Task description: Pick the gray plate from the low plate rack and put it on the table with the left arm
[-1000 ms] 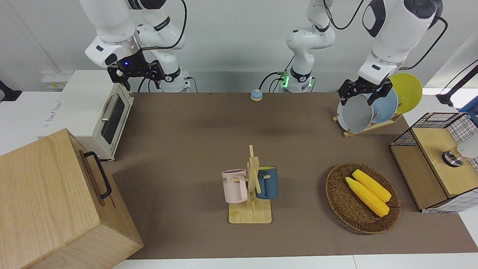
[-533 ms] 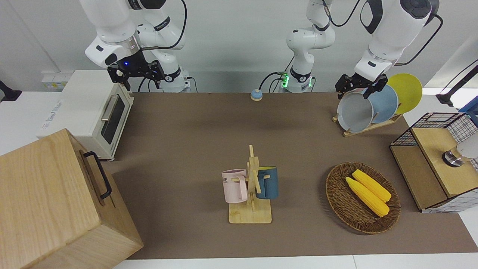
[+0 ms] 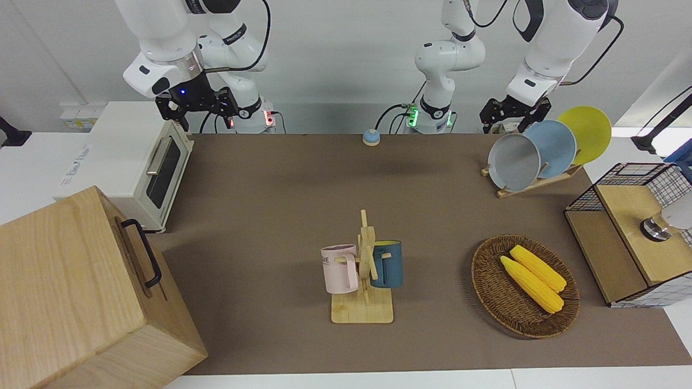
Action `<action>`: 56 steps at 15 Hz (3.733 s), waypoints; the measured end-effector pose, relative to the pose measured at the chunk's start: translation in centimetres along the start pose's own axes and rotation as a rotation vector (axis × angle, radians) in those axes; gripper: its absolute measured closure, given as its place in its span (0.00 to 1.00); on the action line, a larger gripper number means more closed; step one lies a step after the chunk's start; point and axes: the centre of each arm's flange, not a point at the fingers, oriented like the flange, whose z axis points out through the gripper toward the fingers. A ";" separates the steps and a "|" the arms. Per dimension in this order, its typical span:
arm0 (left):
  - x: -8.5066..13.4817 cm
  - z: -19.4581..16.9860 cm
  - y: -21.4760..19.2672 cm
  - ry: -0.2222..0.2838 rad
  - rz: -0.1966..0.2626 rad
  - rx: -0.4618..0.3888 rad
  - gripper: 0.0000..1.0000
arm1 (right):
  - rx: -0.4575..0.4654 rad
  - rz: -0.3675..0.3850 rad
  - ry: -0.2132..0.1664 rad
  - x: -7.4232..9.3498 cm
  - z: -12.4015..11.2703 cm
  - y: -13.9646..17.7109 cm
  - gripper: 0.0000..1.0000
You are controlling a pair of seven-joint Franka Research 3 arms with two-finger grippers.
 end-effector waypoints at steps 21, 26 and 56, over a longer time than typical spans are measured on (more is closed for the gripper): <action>-3.0 3.4 -15.8 0.091 -0.214 0.014 0.00 | 0.000 0.000 0.000 0.0 0.0 0.0 0.01; -2.7 7.0 -15.8 0.094 -0.207 0.036 0.00 | 0.000 0.000 0.000 0.0 0.0 0.0 0.01; -2.2 13.9 -14.3 0.035 -0.166 0.117 0.86 | 0.000 0.000 0.000 0.0 0.0 0.0 0.01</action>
